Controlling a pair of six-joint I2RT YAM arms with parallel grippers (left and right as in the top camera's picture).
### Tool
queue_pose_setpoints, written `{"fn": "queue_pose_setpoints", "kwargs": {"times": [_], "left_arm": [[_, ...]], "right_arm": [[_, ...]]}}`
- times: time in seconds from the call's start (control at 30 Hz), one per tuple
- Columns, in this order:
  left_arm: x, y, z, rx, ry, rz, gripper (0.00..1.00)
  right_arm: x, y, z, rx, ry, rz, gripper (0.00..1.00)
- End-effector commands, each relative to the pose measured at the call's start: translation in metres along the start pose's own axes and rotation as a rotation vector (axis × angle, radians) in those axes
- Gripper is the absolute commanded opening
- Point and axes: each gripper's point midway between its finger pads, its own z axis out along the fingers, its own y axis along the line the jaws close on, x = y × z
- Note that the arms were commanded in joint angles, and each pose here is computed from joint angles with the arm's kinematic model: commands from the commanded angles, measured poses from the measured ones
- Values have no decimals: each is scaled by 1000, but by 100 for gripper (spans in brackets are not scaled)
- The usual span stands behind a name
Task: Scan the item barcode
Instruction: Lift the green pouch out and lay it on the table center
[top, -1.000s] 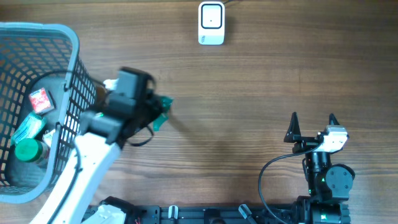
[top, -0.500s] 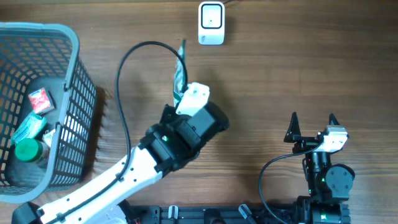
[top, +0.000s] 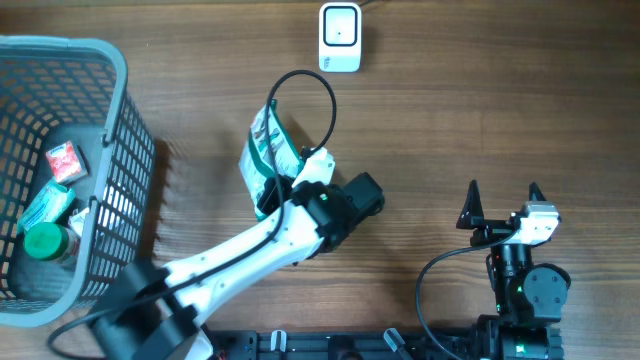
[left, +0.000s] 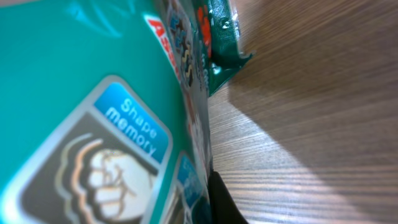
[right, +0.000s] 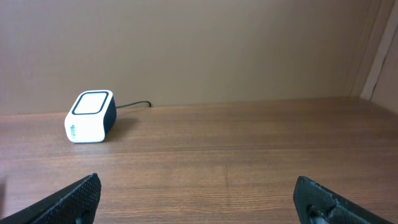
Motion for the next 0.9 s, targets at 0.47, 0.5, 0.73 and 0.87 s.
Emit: {"fn": "queue_pose_setpoints", "kwargs": {"times": [0.47,0.5,0.73,0.87], "left_arm": [[-29,-113,-23,499,21,-275,17],[-29,-114,-23,504,23,-274,23],[-37,-116,-26,524,-2,-295,65],[-68,-74,-46,464,-117,-381,100]], "right_arm": [[0,3,0,-18,-2,-10,100],[0,3,0,-18,-2,-10,100],[0,3,0,-18,-2,-11,100],[0,3,0,-18,-2,-10,100]]}}
